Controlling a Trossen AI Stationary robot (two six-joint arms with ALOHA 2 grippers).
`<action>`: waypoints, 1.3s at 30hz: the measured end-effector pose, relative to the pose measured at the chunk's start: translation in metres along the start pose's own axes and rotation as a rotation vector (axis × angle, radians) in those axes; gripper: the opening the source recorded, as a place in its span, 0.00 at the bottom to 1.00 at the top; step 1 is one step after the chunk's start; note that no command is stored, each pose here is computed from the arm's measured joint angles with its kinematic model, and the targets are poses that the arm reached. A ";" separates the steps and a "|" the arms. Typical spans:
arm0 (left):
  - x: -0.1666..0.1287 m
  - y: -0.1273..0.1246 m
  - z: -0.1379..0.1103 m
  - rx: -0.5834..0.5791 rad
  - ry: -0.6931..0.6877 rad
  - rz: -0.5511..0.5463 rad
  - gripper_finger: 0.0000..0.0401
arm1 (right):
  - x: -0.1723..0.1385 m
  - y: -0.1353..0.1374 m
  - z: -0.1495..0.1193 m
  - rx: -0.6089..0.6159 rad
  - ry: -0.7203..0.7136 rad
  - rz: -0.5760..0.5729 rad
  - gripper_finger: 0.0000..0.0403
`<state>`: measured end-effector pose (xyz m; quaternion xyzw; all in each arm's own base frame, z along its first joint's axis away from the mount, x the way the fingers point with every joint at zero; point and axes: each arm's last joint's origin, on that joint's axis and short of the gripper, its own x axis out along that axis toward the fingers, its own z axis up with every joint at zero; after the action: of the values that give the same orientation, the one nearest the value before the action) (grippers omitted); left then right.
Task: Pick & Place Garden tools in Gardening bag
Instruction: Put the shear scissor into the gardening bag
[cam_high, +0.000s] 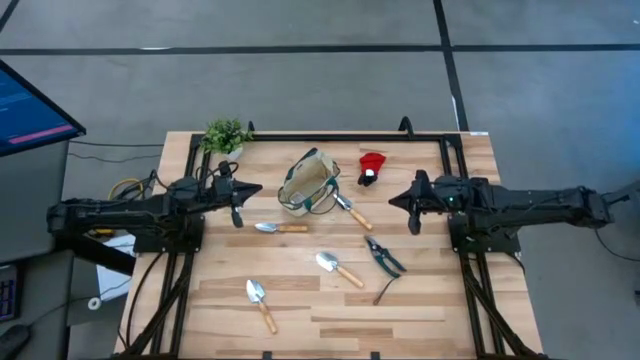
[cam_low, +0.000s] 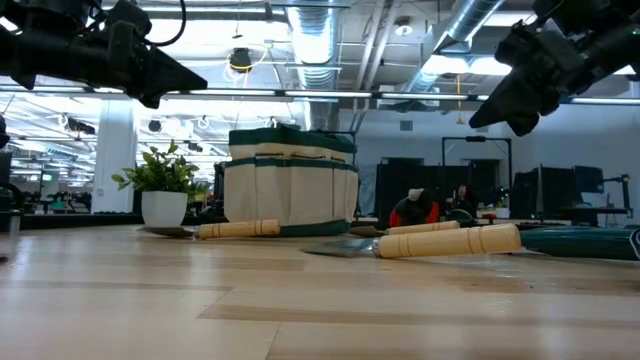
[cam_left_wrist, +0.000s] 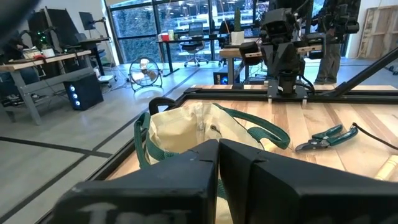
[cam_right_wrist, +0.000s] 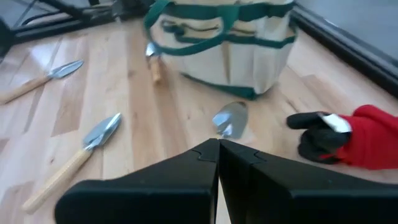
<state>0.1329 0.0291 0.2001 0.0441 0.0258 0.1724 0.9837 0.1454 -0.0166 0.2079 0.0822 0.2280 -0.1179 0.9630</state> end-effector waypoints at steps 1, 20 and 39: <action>0.000 0.000 0.000 0.000 0.000 0.000 0.00 | 0.000 0.001 0.000 -0.002 -0.002 -0.001 0.00; 0.000 0.000 -0.001 -0.014 0.002 0.003 0.00 | -0.004 0.051 0.008 0.116 0.211 0.077 0.00; 0.000 0.000 -0.001 -0.027 0.003 0.001 0.00 | 0.013 0.081 -0.028 0.330 0.541 -0.020 0.00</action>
<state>0.1328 0.0291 0.1991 0.0308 0.0250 0.1735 0.9840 0.1665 0.0648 0.1853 0.2635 0.4543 -0.1364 0.8400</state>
